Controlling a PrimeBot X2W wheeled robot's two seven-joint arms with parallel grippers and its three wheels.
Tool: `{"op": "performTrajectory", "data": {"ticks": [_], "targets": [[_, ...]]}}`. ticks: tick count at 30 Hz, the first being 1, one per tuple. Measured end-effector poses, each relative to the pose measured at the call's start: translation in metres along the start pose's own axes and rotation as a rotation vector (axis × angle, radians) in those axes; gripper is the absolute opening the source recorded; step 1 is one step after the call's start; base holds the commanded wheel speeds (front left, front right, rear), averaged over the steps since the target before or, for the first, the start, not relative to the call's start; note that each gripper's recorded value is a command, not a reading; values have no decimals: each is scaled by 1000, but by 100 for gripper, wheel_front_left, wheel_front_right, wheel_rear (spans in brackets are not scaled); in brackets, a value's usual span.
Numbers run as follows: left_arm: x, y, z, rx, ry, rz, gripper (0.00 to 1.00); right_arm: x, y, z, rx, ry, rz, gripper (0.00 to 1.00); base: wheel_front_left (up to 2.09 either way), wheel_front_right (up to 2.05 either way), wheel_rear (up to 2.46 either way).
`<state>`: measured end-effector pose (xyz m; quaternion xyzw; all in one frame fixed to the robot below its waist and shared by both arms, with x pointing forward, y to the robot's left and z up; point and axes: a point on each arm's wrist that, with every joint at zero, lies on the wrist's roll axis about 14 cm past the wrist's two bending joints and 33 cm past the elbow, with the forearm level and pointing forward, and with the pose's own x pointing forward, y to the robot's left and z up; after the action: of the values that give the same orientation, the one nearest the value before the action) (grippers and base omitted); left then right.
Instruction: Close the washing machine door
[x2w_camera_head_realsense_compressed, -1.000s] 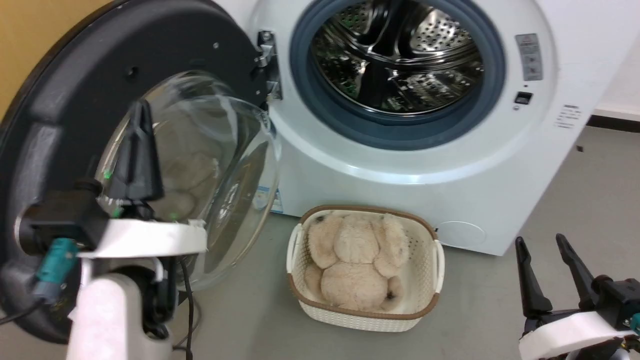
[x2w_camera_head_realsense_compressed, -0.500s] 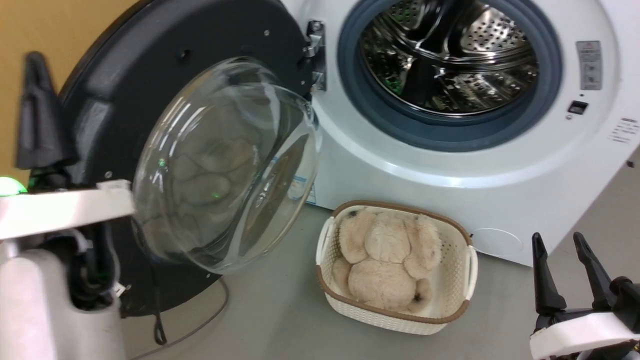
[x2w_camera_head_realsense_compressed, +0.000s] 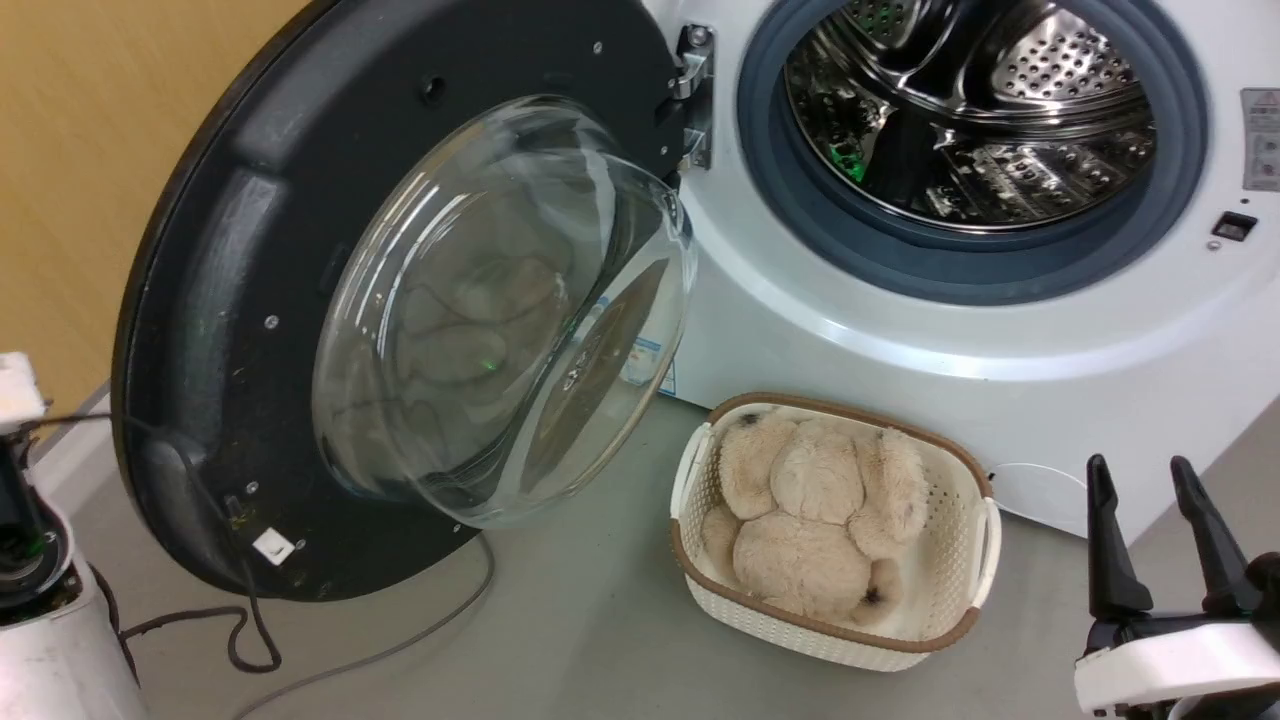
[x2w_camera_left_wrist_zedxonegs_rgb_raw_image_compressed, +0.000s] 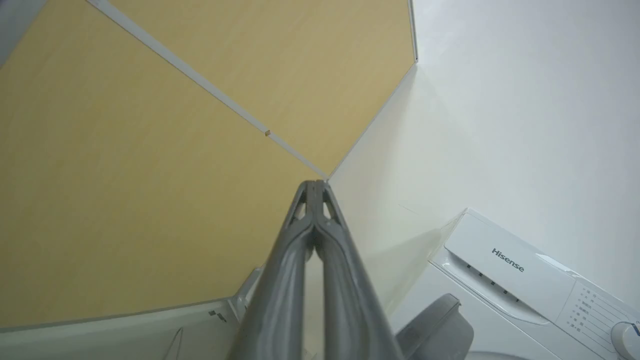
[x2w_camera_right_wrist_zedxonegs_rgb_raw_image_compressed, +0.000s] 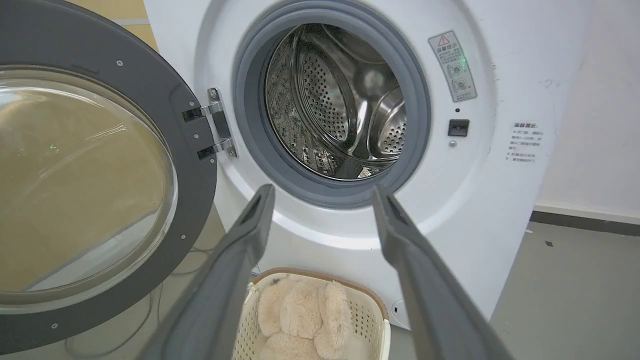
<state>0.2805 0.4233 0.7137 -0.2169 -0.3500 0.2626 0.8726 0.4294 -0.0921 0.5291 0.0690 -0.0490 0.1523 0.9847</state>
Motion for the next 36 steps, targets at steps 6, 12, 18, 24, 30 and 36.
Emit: {"op": "performTrajectory", "data": {"ticks": [6,12,18,24,30,36], "targets": [[-9,42,-20,-165,125,128,0,7,4,-1,7,-9,11,100,0,0,0],[-23,66,-41,-369,256,187,0,12,3,-1,18,-21,9,100,0,0,0],[-50,86,-67,-465,390,237,0,17,5,-3,23,-27,15,100,0,0,0],[-69,86,-88,-581,484,251,0,24,10,-7,32,-32,31,100,0,0,0],[-82,74,-98,-648,573,211,0,32,16,-8,58,-48,45,100,0,0,0],[-99,58,-103,-703,664,152,0,37,15,-11,72,-54,41,100,0,0,0]]}}
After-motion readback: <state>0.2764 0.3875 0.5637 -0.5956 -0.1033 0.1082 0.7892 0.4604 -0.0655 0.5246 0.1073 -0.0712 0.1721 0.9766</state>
